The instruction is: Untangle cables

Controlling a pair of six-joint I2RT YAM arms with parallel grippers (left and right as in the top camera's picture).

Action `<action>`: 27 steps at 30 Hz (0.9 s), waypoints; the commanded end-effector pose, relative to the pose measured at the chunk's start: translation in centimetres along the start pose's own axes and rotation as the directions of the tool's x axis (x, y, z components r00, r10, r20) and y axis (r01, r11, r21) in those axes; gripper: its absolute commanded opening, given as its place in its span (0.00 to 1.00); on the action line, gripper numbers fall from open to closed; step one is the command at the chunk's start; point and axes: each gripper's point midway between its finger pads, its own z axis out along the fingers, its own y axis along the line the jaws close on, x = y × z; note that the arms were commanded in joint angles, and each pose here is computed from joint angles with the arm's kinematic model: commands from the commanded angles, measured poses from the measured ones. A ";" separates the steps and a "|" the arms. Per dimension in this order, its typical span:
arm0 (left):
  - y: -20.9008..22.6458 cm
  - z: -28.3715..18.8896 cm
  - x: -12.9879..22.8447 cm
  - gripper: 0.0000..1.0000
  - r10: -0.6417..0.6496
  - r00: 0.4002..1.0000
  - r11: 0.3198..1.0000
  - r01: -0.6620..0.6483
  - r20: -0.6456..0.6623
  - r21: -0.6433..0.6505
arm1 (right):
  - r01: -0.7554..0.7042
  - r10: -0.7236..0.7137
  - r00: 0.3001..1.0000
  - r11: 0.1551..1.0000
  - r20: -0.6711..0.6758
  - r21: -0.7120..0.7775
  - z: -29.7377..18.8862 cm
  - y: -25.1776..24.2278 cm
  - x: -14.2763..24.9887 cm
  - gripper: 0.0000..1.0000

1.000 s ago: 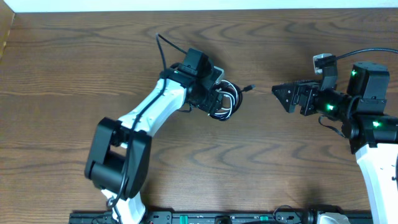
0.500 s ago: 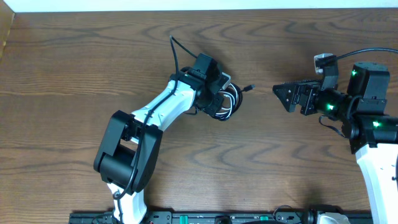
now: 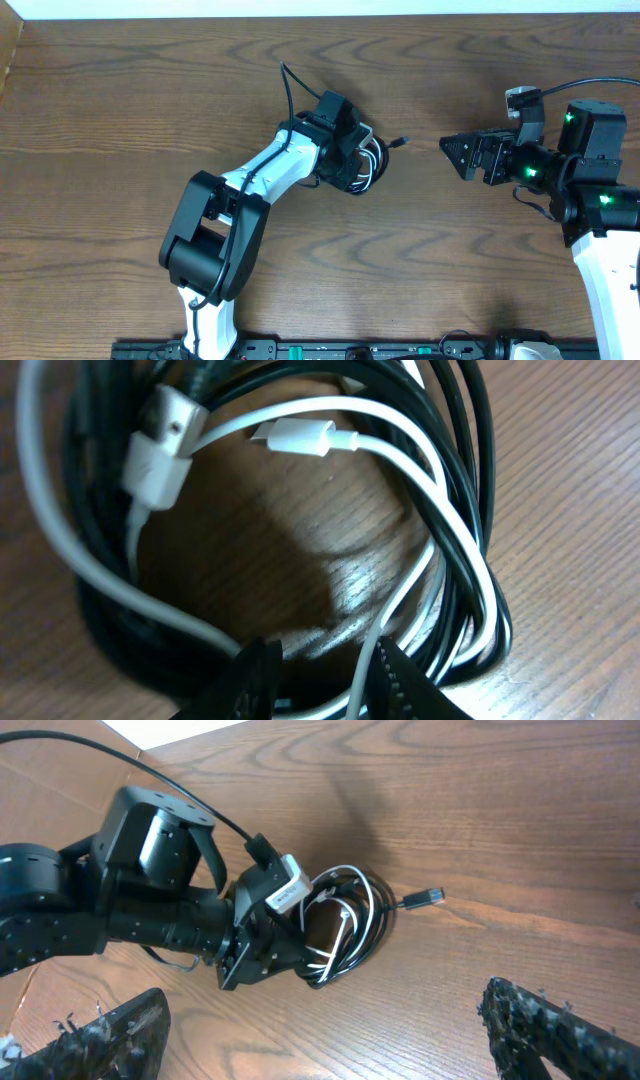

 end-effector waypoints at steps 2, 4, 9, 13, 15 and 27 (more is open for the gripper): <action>0.1 0.4 0.1 0.08 -0.006 1.000 1.000 0.006 -0.009 -0.004 | 0.023 -0.023 1.000 1.000 0.008 -0.002 -0.1 0.3 -0.5 0.96; 0.1 0.2 -0.3 0.07 -0.012 1.000 1.000 0.012 0.008 -0.006 | 0.021 -0.021 1.000 1.000 0.005 -0.001 0.0 0.2 -0.5 0.96; -1.0 -4.3 -3.7 0.07 -0.113 0.985 0.994 0.114 0.131 0.002 | 0.004 -0.004 1.000 1.000 -0.014 0.001 0.5 -0.3 -0.2 0.93; -2.5 -10.2 -6.5 0.07 -0.205 0.938 0.979 0.200 0.280 0.047 | -0.061 0.061 0.997 0.998 -0.037 0.006 1.4 -1.0 0.1 0.86; -3.3 -13.1 -7.3 0.07 -0.241 0.907 0.971 0.229 0.345 0.075 | -0.086 0.086 0.995 0.996 -0.046 -0.004 1.9 -1.1 0.1 0.81; -5.4 -20.0 -8.1 0.07 -0.303 0.827 0.953 0.262 0.473 0.152 | -0.100 0.092 0.994 0.986 -0.059 -0.133 6.0 2.8 -0.6 0.76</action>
